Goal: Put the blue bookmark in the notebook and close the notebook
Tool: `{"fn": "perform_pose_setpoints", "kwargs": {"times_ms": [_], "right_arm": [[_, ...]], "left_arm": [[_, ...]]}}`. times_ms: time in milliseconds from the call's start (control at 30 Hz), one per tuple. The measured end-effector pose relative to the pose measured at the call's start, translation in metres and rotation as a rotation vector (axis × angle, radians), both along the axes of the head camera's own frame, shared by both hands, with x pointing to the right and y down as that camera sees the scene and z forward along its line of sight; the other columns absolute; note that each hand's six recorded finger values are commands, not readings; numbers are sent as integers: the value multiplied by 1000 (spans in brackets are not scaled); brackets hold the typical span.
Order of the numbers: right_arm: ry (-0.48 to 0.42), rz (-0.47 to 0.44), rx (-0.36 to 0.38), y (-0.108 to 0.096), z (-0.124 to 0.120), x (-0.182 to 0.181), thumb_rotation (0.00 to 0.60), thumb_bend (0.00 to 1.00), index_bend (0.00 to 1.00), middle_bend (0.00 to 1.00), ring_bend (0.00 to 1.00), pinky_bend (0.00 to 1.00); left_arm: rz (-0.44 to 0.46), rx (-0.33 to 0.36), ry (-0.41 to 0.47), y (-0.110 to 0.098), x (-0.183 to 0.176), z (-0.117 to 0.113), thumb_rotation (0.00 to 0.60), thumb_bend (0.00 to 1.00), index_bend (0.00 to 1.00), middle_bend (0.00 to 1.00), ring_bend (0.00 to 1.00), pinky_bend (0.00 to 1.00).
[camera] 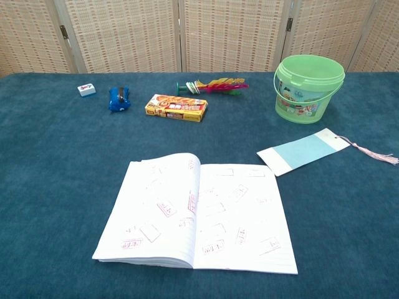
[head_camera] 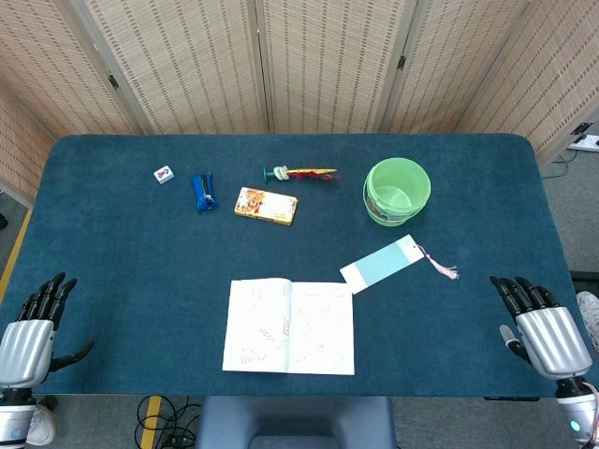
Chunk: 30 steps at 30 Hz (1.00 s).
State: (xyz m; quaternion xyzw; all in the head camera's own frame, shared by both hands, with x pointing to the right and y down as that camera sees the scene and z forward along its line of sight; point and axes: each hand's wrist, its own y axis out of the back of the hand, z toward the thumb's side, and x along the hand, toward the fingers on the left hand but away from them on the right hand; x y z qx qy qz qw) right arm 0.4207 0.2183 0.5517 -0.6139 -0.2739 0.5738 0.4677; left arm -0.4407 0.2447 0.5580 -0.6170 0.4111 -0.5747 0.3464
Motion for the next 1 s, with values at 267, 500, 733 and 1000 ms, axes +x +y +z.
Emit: {"fn": "perform_pose_setpoints", "kwargs": {"times_ms": [267, 500, 733, 1000], "right_arm": [[-6, -21, -1, -8, 4, -7, 600, 288, 111, 219, 150, 281], [2, -38, -48, -20, 15, -16, 600, 226, 17, 179, 151, 281], [3, -145, -162, -42, 49, -54, 600, 223, 17, 179, 151, 282], [28, -245, -264, -68, 97, -96, 600, 221, 32, 132, 109, 281]], "left_arm": [[-10, -3, -2, 0, -3, -1, 600, 195, 47, 0, 77, 163], [-21, 5, 4, -4, -4, -3, 600, 195, 47, 0, 77, 163], [-29, -4, 3, 2, -7, -3, 600, 195, 47, 0, 77, 163], [-47, -11, 0, 5, -15, -2, 600, 195, 46, 0, 77, 163]]}}
